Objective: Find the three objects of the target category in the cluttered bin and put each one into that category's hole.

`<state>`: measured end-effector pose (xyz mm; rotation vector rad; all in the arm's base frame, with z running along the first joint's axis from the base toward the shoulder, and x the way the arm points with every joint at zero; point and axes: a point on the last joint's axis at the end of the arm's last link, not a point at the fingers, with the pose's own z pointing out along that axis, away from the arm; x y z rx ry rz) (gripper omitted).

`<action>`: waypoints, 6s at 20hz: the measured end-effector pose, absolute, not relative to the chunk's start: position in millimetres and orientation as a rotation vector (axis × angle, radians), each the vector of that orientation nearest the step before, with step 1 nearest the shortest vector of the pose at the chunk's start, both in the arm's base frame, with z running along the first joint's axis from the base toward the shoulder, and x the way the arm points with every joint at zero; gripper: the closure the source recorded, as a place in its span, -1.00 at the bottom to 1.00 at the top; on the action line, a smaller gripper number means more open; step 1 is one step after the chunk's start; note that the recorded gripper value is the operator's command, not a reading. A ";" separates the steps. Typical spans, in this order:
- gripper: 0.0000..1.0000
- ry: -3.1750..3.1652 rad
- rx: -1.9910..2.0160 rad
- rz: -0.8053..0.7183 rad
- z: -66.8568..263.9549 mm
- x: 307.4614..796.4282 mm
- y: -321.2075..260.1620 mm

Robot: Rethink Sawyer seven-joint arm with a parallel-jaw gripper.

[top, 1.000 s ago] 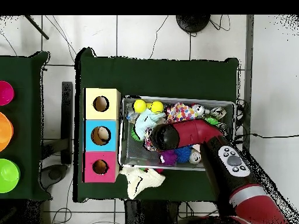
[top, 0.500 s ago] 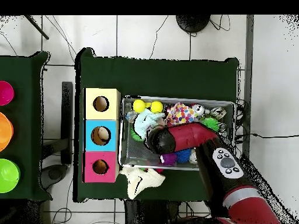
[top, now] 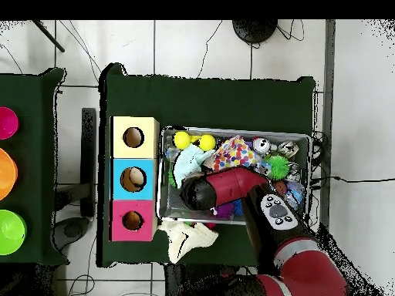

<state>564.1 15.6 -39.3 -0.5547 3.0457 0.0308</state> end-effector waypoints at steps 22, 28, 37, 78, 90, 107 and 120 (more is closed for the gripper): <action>1.00 3.258 -0.237 0.020 23.4 564.0 -109.1; 1.00 3.269 -0.213 0.017 36.3 578.4 -125.0; 1.00 3.205 -0.226 0.010 44.1 604.4 -137.9; 1.00 2.881 -0.620 -0.212 -35.6 549.5 -210.3; -1.00 2.848 -0.625 -0.261 -34.0 547.8 -196.2; -1.00 2.908 -0.470 -0.193 -4.4 538.7 -175.2; -1.00 3.077 -0.492 -0.076 36.9 494.4 -97.3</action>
